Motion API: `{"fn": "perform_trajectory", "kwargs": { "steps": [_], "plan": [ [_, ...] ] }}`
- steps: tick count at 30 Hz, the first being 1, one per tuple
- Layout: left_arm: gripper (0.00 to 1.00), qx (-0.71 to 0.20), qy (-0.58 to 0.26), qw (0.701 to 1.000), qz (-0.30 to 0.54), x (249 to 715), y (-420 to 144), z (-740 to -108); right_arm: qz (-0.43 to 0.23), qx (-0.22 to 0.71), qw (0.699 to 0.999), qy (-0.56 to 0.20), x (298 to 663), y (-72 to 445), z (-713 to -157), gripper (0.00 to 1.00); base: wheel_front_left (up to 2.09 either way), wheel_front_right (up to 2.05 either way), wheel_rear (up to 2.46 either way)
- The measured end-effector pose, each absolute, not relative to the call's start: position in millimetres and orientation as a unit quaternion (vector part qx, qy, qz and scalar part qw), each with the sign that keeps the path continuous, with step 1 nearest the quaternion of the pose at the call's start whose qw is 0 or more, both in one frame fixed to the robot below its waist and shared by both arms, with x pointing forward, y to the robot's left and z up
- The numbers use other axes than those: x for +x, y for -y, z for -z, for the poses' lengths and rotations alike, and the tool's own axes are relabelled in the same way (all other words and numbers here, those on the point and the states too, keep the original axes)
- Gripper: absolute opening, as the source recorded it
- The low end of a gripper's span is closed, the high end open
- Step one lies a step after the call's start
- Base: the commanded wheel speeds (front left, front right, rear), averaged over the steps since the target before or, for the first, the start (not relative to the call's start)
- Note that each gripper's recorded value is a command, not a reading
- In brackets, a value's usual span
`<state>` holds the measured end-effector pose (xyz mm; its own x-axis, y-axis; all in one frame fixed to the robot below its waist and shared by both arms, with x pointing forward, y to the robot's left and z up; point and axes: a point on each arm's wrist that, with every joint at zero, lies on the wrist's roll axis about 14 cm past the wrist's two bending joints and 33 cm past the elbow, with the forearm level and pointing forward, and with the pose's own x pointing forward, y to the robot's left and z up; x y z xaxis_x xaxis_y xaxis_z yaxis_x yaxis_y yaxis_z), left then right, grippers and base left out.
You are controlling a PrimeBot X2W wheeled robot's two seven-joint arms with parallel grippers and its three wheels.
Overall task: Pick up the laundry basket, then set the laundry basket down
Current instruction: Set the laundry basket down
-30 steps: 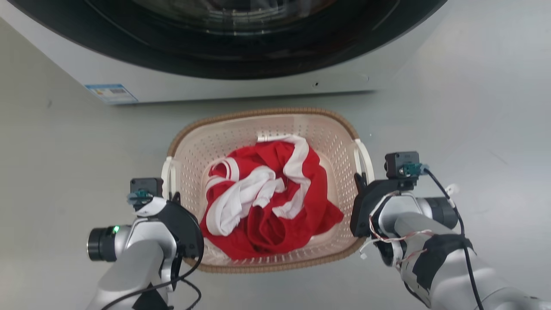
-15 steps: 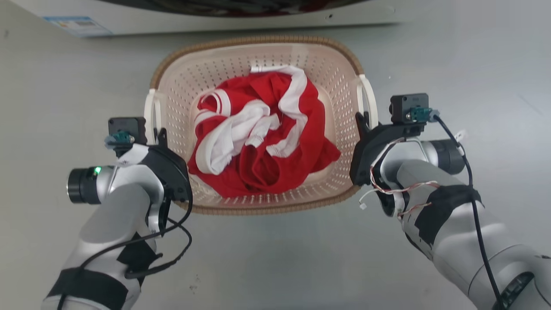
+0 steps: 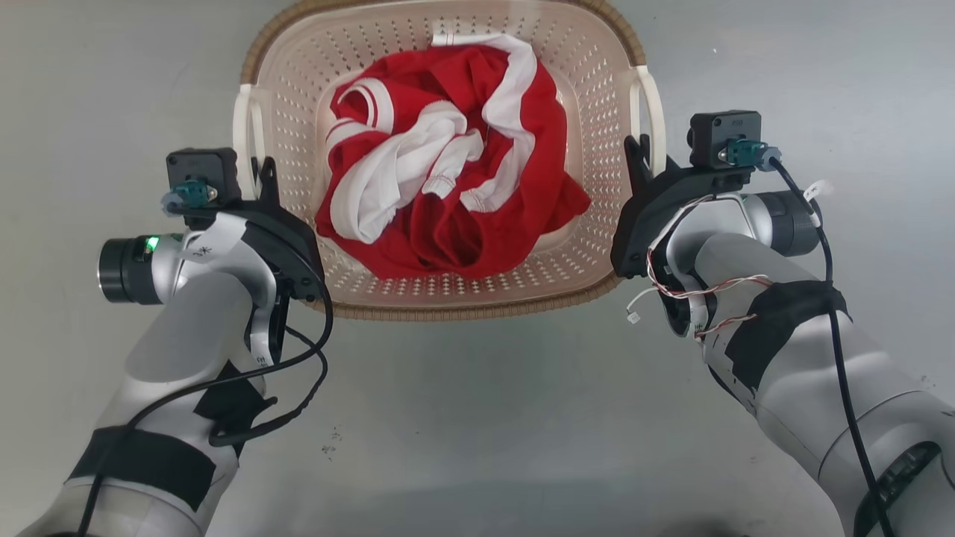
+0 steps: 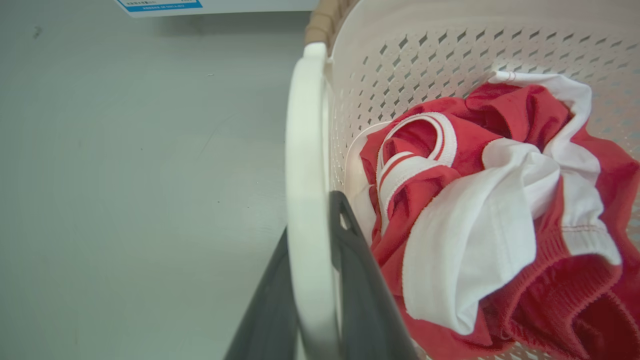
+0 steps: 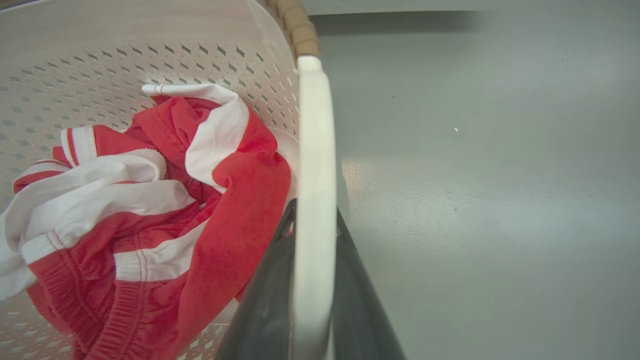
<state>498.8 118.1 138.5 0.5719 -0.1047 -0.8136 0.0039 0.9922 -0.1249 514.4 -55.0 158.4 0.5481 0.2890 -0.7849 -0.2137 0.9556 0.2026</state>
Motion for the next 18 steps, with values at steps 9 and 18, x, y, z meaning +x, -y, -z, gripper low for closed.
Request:
{"fn": "perform_trajectory", "kwargs": {
  "steps": [9,18],
  "plan": [
    [0.0,-0.05,-0.457,0.888,0.025,505,-123,-136,-0.148,0.042,0.883,-0.444,521,51,-156,0.0,0.0,0.0,0.0],
    [0.0,-0.044,-0.451,0.891,0.023,511,-126,-137,-0.152,0.042,0.884,-0.44,522,48,-155,0.0,0.0,0.0,0.0]
  ]
}}
